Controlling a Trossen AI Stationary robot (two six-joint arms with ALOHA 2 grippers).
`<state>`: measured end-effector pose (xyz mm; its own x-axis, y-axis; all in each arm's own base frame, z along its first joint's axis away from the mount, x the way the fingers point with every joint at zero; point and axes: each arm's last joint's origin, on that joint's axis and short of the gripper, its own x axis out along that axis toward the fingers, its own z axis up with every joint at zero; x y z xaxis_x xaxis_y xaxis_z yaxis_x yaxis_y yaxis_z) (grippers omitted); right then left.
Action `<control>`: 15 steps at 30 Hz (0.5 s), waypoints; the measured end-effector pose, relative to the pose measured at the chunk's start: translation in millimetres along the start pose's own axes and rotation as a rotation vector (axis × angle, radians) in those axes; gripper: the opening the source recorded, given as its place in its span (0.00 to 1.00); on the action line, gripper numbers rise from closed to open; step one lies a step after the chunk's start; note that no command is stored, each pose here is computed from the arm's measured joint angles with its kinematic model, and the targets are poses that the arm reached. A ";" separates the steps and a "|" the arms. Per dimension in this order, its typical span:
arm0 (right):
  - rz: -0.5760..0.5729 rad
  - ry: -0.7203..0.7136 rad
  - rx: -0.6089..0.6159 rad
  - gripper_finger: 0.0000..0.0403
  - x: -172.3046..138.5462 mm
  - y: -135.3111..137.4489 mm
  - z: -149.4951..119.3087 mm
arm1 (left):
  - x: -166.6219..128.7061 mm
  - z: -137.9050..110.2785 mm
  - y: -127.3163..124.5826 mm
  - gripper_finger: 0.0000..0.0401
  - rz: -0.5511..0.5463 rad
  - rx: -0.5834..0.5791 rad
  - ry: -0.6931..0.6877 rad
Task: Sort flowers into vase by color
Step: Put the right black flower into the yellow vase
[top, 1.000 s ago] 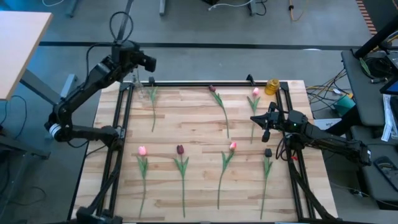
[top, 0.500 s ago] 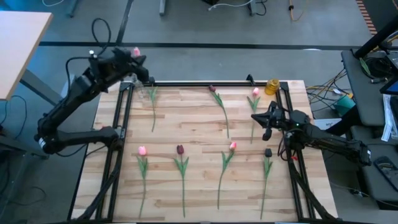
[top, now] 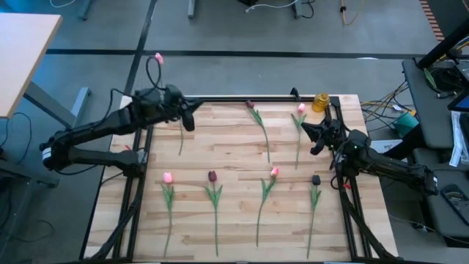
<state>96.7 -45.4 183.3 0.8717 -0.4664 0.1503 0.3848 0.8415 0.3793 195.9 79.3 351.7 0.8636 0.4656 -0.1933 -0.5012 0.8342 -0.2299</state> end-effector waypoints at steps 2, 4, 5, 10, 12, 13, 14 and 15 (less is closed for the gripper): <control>0.017 0.026 0.061 0.02 1.1 0.1 -1.9 | 3.2 -6.3 -2.4 0.00 0.004 -0.014 0.021; 0.037 0.059 0.120 0.02 2.4 0.3 -4.2 | 6.0 -10.9 -4.3 0.00 0.002 -0.018 0.039; 0.046 0.078 0.151 0.02 3.0 0.4 -5.4 | 7.5 -12.6 -4.5 0.00 0.003 -0.021 0.046; 0.031 0.173 0.228 0.03 6.7 0.3 -9.5 | 13.7 -16.9 -4.4 0.00 0.002 -0.027 0.042; 0.013 0.212 0.196 0.03 9.6 3.7 -1.8 | 15.3 -18.4 -4.2 0.00 -0.006 -0.031 0.017; 0.003 0.238 0.171 0.03 11.0 5.7 2.8 | 16.2 -19.6 -4.1 0.00 -0.011 -0.035 0.000; -0.011 0.272 0.142 0.03 12.2 7.5 7.1 | 16.8 -21.4 -3.7 0.00 -0.015 -0.043 -0.014; -0.022 0.303 0.112 0.03 13.4 9.8 12.7 | 17.4 -23.7 -3.2 0.00 -0.018 -0.049 -0.022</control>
<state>108.4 -46.9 200.6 0.9206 -0.3678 -0.1312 0.3836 0.7889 0.4800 211.2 77.8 326.5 0.8731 0.4576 -0.1681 -0.4874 0.8273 -0.2794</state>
